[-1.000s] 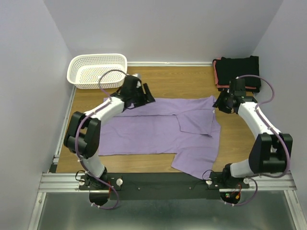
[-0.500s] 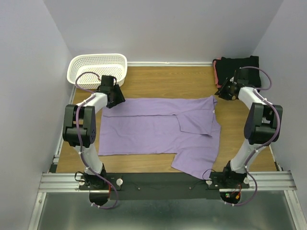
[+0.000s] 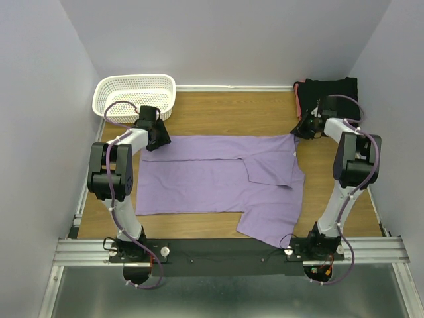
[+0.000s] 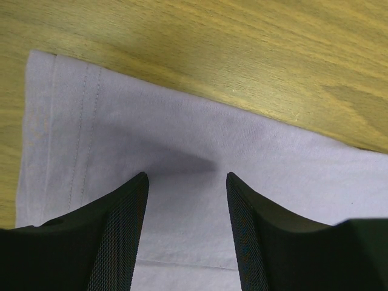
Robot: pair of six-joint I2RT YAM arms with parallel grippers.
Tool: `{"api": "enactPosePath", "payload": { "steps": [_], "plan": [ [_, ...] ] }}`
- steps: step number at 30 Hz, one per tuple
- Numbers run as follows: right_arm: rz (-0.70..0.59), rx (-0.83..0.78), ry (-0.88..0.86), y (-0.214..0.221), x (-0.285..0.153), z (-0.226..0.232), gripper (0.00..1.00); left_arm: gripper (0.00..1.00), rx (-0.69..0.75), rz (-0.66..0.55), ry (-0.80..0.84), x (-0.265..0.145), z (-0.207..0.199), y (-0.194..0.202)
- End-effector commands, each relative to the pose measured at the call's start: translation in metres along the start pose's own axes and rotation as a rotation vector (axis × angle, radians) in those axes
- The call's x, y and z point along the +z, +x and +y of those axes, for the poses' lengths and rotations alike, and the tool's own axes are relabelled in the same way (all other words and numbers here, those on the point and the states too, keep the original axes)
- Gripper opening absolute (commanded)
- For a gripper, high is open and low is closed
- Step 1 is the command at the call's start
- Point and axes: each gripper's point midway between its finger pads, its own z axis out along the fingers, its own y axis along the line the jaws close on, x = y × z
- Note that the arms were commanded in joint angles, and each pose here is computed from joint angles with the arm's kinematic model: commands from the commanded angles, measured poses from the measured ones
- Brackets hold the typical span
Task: Fold and stack the t-shirts
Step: Fold the tshirt
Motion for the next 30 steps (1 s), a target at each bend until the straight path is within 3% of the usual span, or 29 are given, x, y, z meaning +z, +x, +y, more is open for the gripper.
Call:
{"api": "enactPosePath", "payload": {
  "steps": [1, 5, 9, 14, 21, 30],
  "plan": [
    [0.002, -0.002, -0.043, -0.007, 0.008, 0.006, 0.35, 0.63, 0.015, 0.031, -0.082, 0.008, 0.022, 0.012],
    [0.015, 0.003, -0.047, -0.004, 0.014, 0.005, 0.34, 0.63, 0.014, 0.031, -0.083, 0.007, 0.023, 0.012],
    [0.015, 0.005, -0.04, -0.004, 0.016, 0.004, 0.27, 0.62, 0.015, 0.033, -0.083, 0.007, 0.023, 0.013],
    [-0.027, 0.007, -0.003, -0.016, 0.011, -0.002, 0.01, 0.62, 0.016, 0.033, -0.103, 0.007, 0.026, 0.013],
    [-0.129, 0.068, 0.041, -0.043, -0.005, -0.022, 0.01, 0.62, -0.016, 0.045, -0.141, 0.007, 0.04, 0.015],
    [-0.11, 0.067, 0.016, -0.037, 0.01, -0.029, 0.04, 0.62, -0.027, 0.042, -0.112, 0.01, 0.035, 0.011]
  ]
}}
